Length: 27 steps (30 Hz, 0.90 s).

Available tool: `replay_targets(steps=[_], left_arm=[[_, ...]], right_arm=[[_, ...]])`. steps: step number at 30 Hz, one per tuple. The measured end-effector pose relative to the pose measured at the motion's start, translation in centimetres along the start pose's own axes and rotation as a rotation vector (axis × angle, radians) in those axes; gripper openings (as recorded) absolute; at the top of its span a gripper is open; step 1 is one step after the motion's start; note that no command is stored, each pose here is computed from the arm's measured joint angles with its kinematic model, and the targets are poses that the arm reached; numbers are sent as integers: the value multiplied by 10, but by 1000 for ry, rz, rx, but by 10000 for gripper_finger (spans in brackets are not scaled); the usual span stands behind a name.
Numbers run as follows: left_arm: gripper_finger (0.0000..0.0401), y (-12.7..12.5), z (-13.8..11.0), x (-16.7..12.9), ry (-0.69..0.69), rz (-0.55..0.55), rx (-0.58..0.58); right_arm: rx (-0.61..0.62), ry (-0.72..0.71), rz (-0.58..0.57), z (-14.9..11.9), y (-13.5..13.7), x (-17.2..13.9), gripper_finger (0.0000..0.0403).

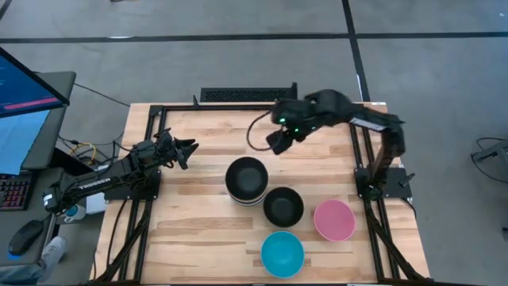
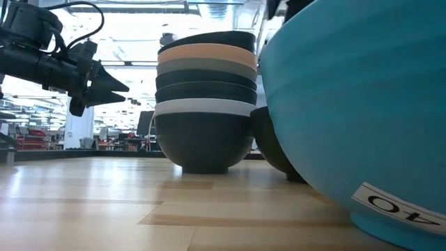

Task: Nest bowls inside each other
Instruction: Stack the black bowl on top of the other black bowl

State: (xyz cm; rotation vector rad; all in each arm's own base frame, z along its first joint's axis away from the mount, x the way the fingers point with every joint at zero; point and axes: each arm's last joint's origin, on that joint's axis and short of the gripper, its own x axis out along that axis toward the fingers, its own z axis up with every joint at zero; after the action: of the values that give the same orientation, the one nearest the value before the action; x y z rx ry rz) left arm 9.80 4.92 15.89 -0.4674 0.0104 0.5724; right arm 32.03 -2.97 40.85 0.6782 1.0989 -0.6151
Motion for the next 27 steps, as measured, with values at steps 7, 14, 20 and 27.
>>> replay_targets(steps=[7, 14, 20, 27], left_arm=[[153, 0, 0, 0, 1, 0, -1], [153, 0, 0, 0, 1, 1, 7], [153, 0, 0, 0, 4, -4, -15], [153, 0, 0, 0, -1, -8, -87]], right_arm=[[-41, 117, -51, -60, 11, 10, 219], [-39, 285, -73, -120, 8, 80, 210], [65, 321, -30, -137, -12, 128, 193], [34, 284, 4, -135, -13, 144, 188]])
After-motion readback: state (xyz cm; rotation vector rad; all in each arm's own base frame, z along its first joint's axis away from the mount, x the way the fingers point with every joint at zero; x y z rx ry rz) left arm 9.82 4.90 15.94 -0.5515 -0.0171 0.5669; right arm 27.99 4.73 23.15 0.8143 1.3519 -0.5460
